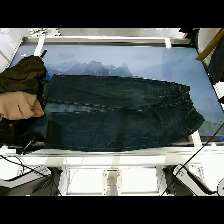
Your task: Fold the clothes and pants, and hang the long-sleeved shirts on hangers.
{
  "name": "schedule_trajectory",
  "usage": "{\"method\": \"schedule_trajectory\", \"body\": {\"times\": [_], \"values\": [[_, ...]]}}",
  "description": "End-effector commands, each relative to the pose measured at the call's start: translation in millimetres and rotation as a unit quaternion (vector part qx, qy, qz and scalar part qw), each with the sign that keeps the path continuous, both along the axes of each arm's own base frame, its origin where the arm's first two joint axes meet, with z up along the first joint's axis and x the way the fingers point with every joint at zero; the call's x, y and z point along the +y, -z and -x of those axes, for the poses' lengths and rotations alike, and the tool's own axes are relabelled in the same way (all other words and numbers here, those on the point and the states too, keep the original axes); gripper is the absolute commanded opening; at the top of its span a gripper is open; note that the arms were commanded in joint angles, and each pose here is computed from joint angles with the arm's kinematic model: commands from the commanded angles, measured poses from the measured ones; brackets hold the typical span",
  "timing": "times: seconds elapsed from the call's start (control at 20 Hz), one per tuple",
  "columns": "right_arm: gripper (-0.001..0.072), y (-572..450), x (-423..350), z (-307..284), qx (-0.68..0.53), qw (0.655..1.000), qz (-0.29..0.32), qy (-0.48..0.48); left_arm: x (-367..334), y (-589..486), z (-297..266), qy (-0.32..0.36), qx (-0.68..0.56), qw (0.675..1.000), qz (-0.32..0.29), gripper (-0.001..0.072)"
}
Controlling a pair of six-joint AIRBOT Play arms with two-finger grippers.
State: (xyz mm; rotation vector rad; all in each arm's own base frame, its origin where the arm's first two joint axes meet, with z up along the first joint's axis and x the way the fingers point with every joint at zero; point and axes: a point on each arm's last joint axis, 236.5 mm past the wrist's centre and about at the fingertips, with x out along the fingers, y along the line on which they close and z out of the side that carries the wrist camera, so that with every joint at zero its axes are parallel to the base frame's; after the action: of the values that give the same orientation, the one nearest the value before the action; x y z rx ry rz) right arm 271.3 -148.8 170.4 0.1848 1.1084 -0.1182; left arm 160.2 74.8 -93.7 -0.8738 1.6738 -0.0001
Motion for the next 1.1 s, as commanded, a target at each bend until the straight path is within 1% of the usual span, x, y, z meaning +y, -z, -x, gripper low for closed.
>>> {"method": "schedule_trajectory", "body": {"times": [0.0,0.15,0.2,0.35,0.4,0.45,0.5,0.55,0.6,0.75,0.85,0.95,1.0,1.05], "values": [[0.0413,-2.6,1.1,3.5,-0.008,1.000,-0.003,0.006,-7.7,2.6,2.8,0.015,-0.002,1.000,0.022,0.0561],[0.0413,-4.0,0.0,0.8,-0.015,1.000,-0.001,0.007,-7.0,3.8,-1.7,0.009,-0.010,1.000,0.019,0.0560],[0.0413,-4.6,0.3,-0.4,-0.018,1.000,-0.001,0.007,-9.3,5.9,-4.8,0.001,-0.016,1.000,0.021,0.0547],[0.0413,-5.5,2.6,-2.0,-0.021,1.000,-0.005,0.004,-18.3,19.6,4.6,-0.005,-0.006,1.000,0.022,0.0540],[0.0413,-5.7,3.1,-2.4,-0.022,1.000,-0.006,0.004,-16.8,22.9,-0.8,-0.015,-0.015,1.000,0.015,0.0520],[0.0413,-5.7,3.2,-2.4,-0.022,1.000,-0.006,0.004,-16.9,22.5,-9.7,-0.028,-0.029,0.999,0.016,0.0451],[0.0413,-5.9,3.2,-2.4,-0.023,1.000,-0.006,0.004,-17.2,21.5,-18.1,-0.041,-0.042,0.998,0.017,0.0423],[0.0413,-5.9,2.9,-2.7,-0.023,1.000,-0.006,0.004,-18.5,20.3,-21.7,-0.043,-0.049,0.998,0.021,0.0414],[0.0413,-6.1,2.7,-3.1,-0.024,1.000,-0.006,0.004,-19.3,20.2,-22.1,-0.041,-0.050,0.998,0.021,0.0343],[0.0413,-6.5,2.0,-3.8,-0.026,1.000,-0.004,0.005,-27.3,20.2,-24.7,-0.017,-0.051,0.998,0.022,0.0012],[0.0413,-6.4,-2.3,-4.2,-0.026,1.000,0.006,0.005,-36.2,18.2,-32.9,0.003,-0.063,0.998,0.025,0.0016],[0.0413,10.0,-15.0,7.5,0.005,1.000,0.020,0.018,-44.6,10.6,-54.4,0.004,-0.091,0.995,0.031,0.0016],[0.0412,29.3,-20.0,18.0,0.027,0.999,0.004,0.034,-48.6,4.4,-67.2,0.008,-0.111,0.993,0.034,0.0016],[0.0412,53.3,-23.4,32.0,0.050,0.997,-0.026,0.060,-52.6,-2.0,-77.4,0.014,-0.130,0.991,0.037,0.0016]]}}
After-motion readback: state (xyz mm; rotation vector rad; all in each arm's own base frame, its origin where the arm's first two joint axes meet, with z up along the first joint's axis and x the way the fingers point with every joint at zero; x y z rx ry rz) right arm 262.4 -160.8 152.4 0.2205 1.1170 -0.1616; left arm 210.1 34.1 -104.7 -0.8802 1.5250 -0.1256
